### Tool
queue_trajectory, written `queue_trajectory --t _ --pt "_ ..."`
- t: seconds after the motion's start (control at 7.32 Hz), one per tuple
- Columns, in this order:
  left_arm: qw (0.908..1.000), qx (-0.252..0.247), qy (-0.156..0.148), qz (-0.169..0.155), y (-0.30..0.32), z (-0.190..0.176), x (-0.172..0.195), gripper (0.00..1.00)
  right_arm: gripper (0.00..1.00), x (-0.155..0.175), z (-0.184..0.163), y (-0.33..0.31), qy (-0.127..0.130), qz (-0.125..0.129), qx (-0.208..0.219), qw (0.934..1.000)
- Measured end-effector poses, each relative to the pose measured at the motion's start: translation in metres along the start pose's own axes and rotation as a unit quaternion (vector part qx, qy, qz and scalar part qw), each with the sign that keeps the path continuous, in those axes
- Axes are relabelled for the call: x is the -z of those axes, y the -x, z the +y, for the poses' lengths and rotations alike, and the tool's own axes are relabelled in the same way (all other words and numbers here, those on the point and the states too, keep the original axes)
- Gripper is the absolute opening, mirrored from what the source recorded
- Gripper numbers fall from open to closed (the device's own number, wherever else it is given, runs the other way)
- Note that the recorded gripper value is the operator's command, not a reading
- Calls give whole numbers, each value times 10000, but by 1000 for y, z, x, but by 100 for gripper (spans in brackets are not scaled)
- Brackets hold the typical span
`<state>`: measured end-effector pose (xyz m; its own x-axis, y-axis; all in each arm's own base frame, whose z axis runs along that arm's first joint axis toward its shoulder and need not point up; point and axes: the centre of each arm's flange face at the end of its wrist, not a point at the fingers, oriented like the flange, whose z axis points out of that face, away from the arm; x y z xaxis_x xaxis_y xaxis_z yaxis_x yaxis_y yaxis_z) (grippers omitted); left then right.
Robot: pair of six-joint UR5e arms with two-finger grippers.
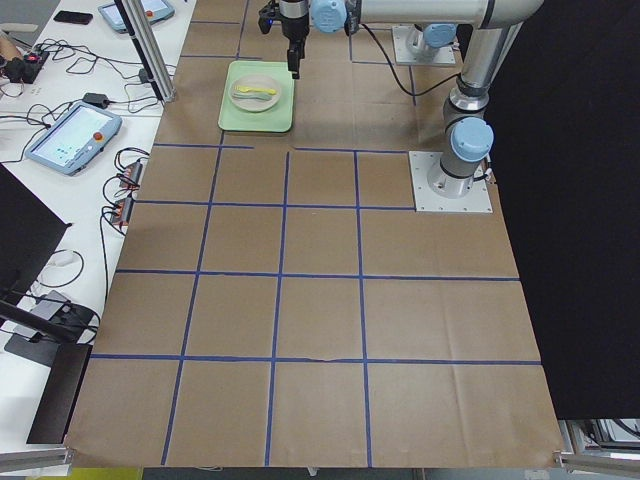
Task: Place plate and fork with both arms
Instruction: 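Move the right gripper over the plate while the left arm withdraws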
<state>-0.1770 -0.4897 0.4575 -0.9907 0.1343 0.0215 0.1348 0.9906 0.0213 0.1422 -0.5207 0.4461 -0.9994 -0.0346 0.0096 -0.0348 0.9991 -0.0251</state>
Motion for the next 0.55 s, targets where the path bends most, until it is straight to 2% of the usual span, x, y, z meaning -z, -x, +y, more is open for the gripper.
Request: queue_trajectory --t 0.27,0.55 --pt "9998 179 -88 10 18 39 7 100 100 -23 -35 29 -104 -10 -37 9999" --pt "9993 360 -40 23 33 48 4 100 100 -49 -92 79 -134 -5 -63 9999"
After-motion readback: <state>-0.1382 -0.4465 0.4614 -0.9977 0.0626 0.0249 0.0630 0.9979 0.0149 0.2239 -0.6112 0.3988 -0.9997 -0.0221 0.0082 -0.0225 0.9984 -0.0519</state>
